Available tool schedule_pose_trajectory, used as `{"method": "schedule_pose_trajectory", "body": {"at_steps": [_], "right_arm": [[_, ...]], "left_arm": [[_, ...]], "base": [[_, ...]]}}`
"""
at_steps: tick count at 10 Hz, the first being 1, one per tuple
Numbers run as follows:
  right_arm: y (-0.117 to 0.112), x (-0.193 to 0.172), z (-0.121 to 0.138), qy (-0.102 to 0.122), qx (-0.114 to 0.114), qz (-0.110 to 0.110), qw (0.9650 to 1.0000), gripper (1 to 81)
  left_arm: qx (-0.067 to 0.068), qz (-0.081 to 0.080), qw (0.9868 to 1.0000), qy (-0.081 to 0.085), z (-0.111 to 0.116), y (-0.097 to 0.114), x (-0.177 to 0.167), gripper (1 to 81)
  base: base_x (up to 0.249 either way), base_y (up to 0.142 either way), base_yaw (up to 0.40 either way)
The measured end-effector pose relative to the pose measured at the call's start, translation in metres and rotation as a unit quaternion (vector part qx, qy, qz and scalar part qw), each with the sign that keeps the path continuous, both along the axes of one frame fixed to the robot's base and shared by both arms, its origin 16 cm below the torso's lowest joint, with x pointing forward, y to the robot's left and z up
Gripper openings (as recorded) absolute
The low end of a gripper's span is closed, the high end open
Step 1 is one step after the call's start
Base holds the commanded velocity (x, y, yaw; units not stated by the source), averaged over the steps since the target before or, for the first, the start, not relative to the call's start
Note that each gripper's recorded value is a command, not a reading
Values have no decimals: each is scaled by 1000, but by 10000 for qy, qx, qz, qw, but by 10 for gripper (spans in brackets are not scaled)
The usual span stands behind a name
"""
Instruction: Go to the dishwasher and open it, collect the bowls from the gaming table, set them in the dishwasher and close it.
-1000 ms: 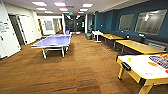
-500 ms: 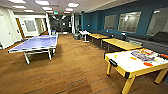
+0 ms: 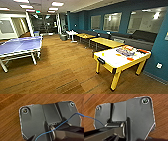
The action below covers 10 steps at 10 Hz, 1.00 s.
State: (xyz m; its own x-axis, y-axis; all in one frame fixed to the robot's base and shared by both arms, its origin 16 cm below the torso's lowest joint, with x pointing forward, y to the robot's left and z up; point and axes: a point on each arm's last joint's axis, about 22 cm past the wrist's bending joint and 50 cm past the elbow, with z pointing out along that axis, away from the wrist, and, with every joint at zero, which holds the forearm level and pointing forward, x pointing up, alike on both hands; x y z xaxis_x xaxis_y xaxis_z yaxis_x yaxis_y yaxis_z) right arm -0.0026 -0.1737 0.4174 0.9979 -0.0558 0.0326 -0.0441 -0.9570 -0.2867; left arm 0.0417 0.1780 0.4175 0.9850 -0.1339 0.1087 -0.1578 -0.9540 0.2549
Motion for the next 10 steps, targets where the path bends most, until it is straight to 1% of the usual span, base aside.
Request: {"method": "schedule_pose_trajectory", "body": {"at_steps": [10], "right_arm": [[-1, 3, 0, -17, -13, -1, 10000, 811]], "left_arm": [[-1, 2, 10000, -8, 0, 0, 1, 811]], "base": [[0, 0, -376]]}}
